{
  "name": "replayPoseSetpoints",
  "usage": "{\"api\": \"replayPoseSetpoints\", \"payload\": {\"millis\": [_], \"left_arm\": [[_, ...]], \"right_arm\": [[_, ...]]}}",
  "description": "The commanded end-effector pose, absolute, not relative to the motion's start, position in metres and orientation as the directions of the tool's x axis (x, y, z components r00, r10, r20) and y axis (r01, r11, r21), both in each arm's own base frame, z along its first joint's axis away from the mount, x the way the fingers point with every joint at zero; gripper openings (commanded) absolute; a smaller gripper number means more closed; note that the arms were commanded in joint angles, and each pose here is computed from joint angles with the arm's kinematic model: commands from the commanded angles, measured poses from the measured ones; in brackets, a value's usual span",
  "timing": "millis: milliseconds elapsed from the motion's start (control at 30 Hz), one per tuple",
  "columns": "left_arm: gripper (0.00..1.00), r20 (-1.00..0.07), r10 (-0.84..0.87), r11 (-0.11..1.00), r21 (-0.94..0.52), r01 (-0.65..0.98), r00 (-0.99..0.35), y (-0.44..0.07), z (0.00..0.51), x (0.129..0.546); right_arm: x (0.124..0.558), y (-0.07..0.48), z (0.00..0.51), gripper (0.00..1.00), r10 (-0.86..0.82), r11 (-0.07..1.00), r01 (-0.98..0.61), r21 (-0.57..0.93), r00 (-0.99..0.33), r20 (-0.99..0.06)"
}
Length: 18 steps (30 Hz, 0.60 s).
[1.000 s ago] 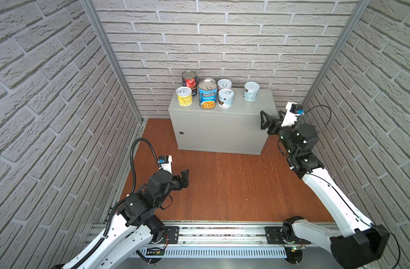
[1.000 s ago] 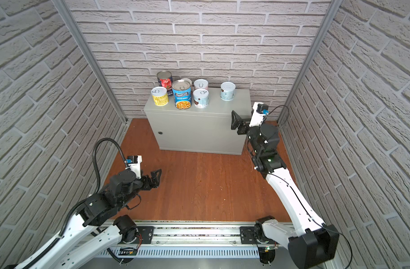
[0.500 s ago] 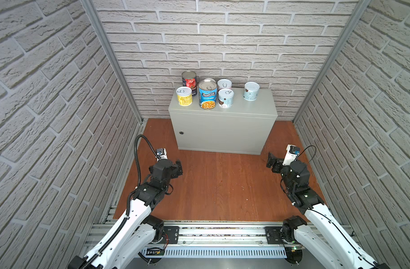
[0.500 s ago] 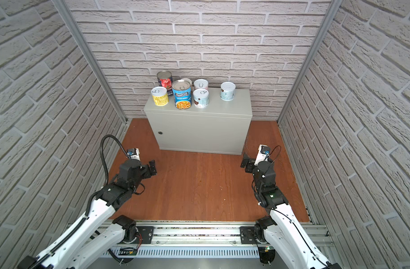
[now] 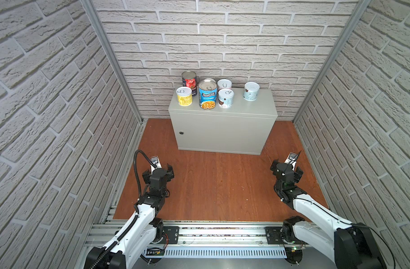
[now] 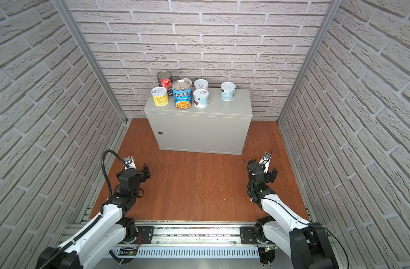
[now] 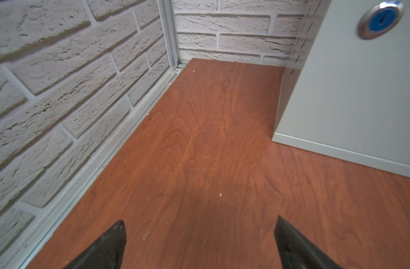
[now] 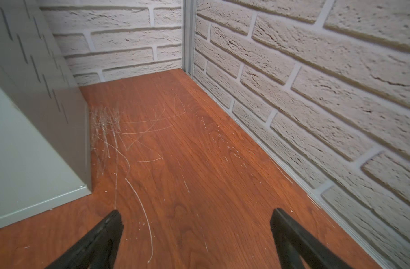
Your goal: Place and organize the canned foods onto the counter
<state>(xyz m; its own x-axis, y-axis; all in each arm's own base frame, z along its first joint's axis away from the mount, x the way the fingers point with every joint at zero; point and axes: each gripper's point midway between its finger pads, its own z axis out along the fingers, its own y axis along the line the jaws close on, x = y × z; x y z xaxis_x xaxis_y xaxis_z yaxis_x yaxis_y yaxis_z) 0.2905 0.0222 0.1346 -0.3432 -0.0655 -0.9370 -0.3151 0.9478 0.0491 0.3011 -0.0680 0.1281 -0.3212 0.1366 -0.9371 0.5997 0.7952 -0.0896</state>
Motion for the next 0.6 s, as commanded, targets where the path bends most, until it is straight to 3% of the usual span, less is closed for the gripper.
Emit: {"api": "replayPoseSetpoints", "payload": {"millis": [0, 100, 267, 567], "left_arm": [[0.98, -0.984, -0.037, 0.937, 0.026, -0.348, -0.174, 0.029, 0.179, 0.301], [0.98, -0.980, 0.005, 0.933, 0.077, -0.353, -0.200, 0.030, 0.173, 0.305], [0.98, -0.969, 0.024, 0.909, 0.124, -0.397, -0.248, 0.038, 0.155, 0.311], [0.98, -0.950, 0.019, 0.906, 0.148, -0.396, -0.311, 0.039, 0.135, 0.327]], "right_arm": [[0.317, -0.076, 0.145, 1.00, 0.124, 0.761, 0.646, -0.067, -0.247, -0.961], [0.333, -0.080, 0.134, 1.00, 0.149, 0.766, 0.641, -0.040, -0.238, -0.960], [0.357, -0.079, 0.115, 1.00, 0.160, 0.780, 0.616, -0.106, -0.361, -0.919], [0.366, -0.064, 0.114, 1.00, 0.118, 0.849, 0.518, -0.098, -0.368, -0.922]]}}
